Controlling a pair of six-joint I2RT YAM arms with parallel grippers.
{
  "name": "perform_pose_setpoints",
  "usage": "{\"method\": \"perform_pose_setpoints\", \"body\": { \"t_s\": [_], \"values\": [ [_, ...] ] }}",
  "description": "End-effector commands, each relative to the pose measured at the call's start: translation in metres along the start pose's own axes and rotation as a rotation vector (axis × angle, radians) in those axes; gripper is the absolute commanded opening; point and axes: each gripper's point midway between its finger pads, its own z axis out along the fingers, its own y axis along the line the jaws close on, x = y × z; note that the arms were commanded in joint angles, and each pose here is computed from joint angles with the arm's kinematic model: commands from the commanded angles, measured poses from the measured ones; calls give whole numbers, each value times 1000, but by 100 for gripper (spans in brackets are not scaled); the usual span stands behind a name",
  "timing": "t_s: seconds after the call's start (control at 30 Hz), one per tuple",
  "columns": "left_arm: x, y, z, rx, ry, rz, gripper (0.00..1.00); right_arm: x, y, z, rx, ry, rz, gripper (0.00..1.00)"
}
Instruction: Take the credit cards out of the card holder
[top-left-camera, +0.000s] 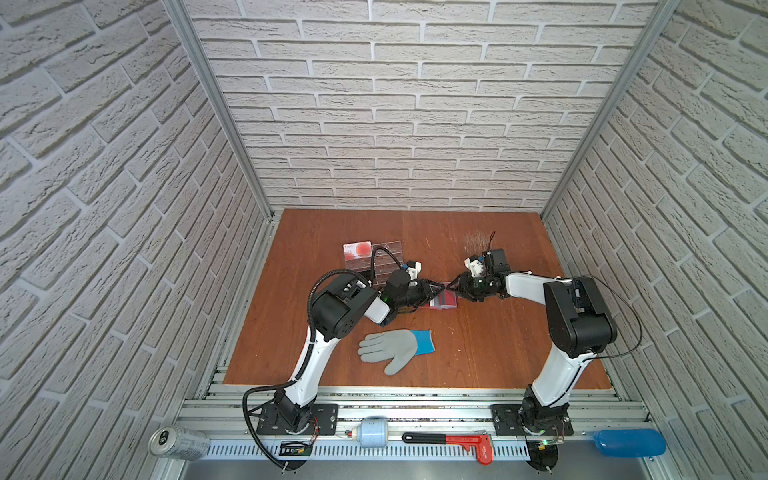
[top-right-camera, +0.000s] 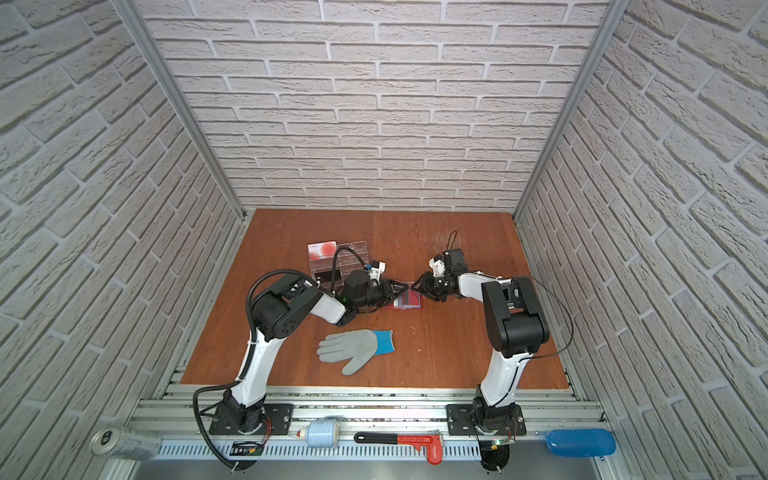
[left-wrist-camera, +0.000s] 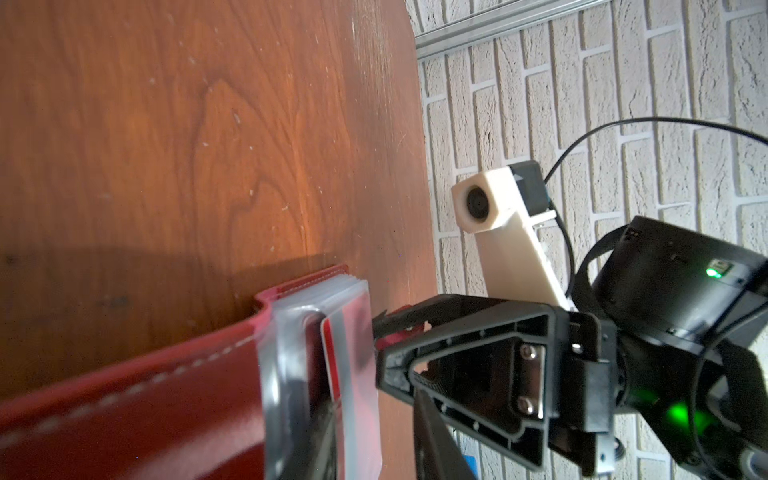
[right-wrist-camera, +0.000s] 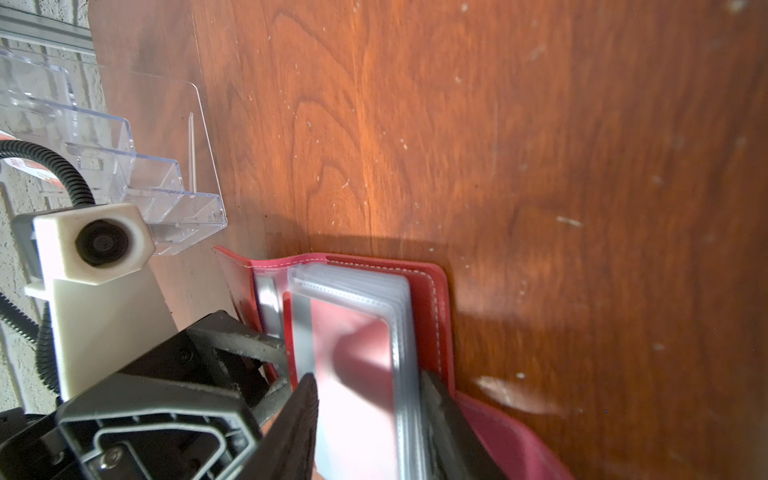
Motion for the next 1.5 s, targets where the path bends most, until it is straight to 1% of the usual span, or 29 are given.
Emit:
{"method": "perform_pose_setpoints", "body": {
  "t_s": [0.0, 0.17, 0.53, 0.67, 1.47],
  "values": [
    [18, -19, 7, 90, 43, 42, 32, 21, -13, 17, 27, 75, 44, 42],
    [19, -17, 4, 101, 33, 30, 32, 19, -9, 16, 3, 67, 54, 43],
    [26, -22, 1, 117, 52, 36, 32, 14, -7, 20, -16, 59, 78, 44],
    [31, -15, -1, 104, 63, 36, 32, 8, -2, 19, -26, 44, 92, 44],
    [30, -10, -5, 87, 59, 50, 32, 2, 2, 17, -99, -47, 273, 47]
  ]
}}
